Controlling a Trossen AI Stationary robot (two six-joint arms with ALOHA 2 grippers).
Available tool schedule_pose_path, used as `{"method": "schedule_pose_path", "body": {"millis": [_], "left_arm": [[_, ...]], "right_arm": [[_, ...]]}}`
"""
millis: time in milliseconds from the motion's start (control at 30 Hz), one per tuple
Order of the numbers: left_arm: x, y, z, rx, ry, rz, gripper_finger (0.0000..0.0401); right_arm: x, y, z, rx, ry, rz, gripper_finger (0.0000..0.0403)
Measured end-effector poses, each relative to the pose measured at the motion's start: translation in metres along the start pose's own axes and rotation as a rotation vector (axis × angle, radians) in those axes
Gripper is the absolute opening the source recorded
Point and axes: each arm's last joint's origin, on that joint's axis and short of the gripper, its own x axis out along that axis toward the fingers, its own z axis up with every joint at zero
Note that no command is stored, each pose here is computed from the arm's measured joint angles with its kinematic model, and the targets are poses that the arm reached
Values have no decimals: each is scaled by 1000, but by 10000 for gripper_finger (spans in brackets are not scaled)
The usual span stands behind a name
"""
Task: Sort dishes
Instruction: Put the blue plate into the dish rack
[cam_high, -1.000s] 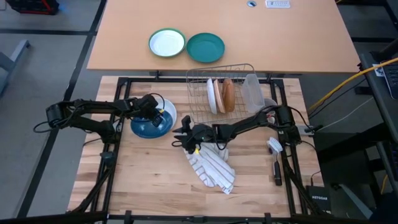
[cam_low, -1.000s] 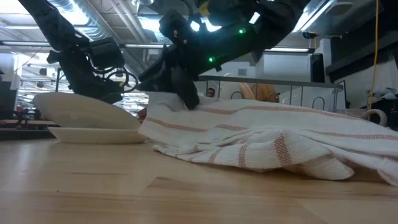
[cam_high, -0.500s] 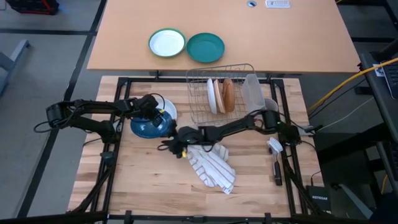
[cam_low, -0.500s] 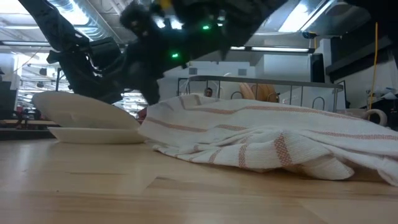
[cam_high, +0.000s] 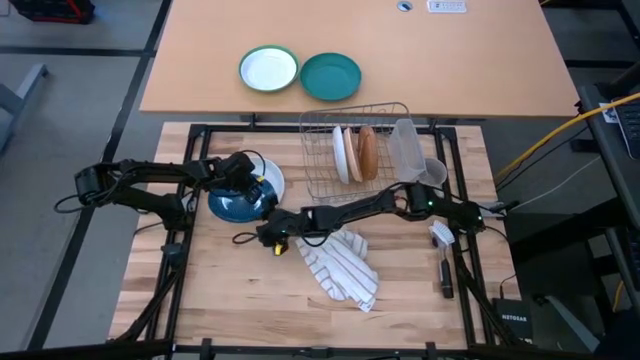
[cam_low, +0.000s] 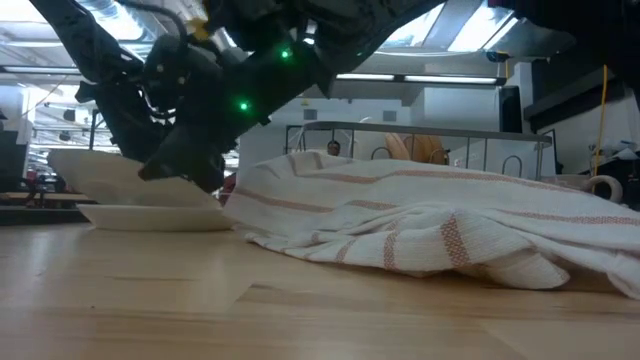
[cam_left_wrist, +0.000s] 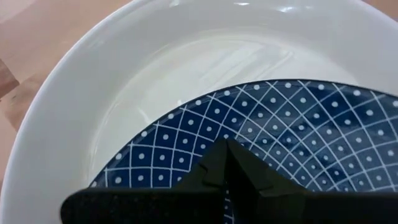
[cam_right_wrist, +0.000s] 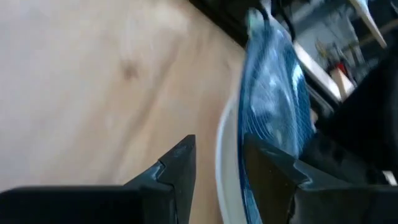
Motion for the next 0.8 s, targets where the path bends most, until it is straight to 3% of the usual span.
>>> {"method": "schedule_pose_path", "body": {"millis": [467,800], "left_arm": [[0,-1,1,-2,-5,-22,0],[0,-1,1,-9,-4,-28,0]], "right_arm": [[8,-12,-17,66,97,-84,131],[11,-17,-24,106,85,-26,65]]}}
